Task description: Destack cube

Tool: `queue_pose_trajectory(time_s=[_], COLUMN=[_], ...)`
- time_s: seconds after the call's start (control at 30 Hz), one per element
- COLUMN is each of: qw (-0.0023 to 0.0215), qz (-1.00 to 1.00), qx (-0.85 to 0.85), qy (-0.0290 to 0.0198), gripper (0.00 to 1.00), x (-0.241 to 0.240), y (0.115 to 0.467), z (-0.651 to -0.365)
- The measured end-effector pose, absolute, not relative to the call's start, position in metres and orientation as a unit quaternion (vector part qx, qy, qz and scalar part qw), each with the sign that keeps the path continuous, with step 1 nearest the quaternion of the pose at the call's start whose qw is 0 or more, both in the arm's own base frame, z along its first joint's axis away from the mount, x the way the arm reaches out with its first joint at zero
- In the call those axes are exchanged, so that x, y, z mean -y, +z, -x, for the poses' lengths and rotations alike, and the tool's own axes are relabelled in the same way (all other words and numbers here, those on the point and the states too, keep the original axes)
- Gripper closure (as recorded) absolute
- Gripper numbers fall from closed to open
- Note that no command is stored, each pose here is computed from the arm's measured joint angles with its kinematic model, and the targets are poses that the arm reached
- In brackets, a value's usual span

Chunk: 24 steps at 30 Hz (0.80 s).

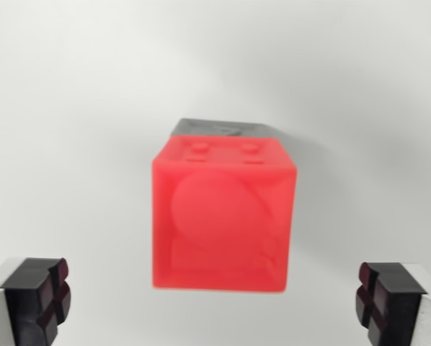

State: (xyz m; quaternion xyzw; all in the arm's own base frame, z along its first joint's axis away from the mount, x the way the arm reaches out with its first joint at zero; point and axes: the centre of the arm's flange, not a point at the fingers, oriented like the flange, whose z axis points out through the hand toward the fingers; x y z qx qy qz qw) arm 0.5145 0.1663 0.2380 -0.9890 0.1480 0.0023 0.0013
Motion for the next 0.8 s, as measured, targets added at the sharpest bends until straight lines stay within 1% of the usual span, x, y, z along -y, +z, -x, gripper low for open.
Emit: queue_pose_trajectory(time_s=[0.03,0.17,0.3,0.57,0.77,0.8], qw=[0.0008,0.0001,0.0006,0.0005,0.0007,0.0007], qz=[0.989,0.989,0.989,0.989,0.989,0.989], qx=[-0.148,-0.148,-0.148,-0.148,-0.148,-0.148], qy=[0.0031,0.0042,0.0036,0.0039,0.0034,0.0033], gripper=[0.0,0.0,0.0,0.0,0.0,1.0], x=[-0.165,-0.164,-0.164,-0.164,-0.164,-0.164], y=[0.232,0.213,0.2,0.176,0.169,0.168], z=[-0.515,-0.515,-0.514,-0.513,-0.513,-0.513])
